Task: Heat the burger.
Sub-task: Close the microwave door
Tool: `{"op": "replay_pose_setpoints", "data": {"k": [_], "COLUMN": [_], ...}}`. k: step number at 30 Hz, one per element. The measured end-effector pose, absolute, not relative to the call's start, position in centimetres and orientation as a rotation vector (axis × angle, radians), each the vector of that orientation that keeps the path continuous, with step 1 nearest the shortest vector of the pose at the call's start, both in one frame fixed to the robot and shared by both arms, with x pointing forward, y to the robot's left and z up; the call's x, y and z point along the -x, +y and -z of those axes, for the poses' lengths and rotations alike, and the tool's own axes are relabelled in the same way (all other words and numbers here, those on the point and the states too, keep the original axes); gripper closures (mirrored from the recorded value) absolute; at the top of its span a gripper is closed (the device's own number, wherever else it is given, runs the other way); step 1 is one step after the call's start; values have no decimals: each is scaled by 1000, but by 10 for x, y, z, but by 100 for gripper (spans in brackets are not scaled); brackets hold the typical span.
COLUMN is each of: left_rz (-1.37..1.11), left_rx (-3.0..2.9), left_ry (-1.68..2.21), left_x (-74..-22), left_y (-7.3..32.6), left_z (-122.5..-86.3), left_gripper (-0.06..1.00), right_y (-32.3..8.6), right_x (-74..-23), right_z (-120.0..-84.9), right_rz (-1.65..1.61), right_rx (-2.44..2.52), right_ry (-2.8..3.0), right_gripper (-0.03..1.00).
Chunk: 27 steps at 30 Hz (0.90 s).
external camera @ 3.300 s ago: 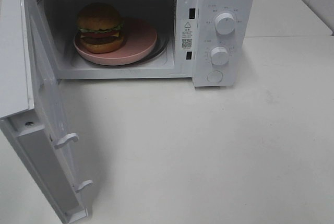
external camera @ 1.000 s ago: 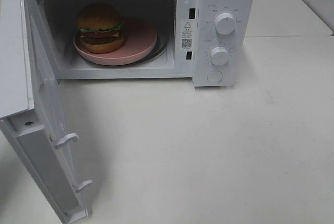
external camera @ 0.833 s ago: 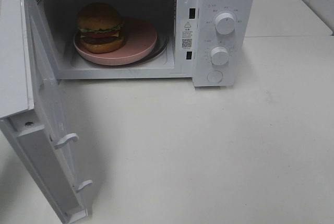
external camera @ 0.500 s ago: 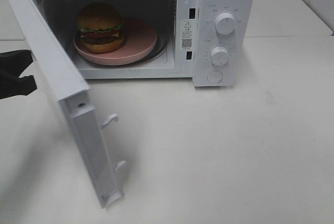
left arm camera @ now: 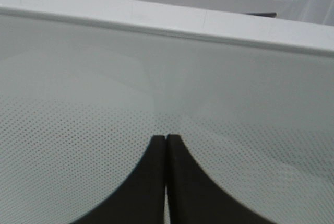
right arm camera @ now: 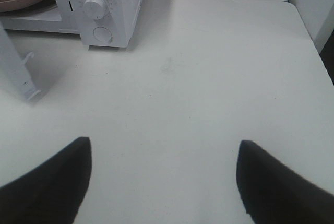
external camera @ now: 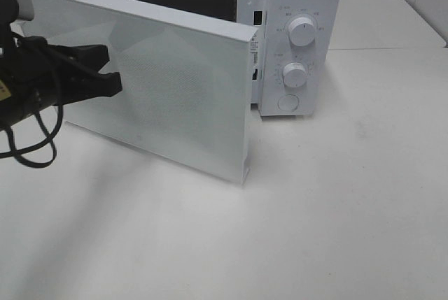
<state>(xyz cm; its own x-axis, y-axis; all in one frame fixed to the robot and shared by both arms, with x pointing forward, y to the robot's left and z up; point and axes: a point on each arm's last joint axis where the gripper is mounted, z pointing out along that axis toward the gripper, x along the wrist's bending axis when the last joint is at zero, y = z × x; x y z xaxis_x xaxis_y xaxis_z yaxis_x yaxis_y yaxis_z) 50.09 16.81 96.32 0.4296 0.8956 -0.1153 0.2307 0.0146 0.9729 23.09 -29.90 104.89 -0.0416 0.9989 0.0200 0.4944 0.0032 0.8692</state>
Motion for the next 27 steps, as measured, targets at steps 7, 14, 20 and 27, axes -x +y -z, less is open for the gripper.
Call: {"op": "replay_pose_setpoints", "data": {"k": [7,14,20,27], "left_rz": [-683,-661,-633,-593], "left_rx": [-1487,-1472,-1467,-1534], "left_ry": [1094,1121,1128,1099], "left_x": [-525,-541,-557,-570], "left_y": [137,115,92,67], "left_z": [-962,-961,-960,-948], "left_gripper": [94,94,94,94], "right_y": [-299,-299,-299,-299], "right_x": [-231,-231,-231,-231], "right_z": [-1049,-1049,-1049,-1049], "right_rz": [-959,-959,-959,-959], "right_rx": [-1565,-1565,-1565,-1565], "right_ry": [1613,1613,1613,1613], "right_gripper": [21,21,21,21]}}
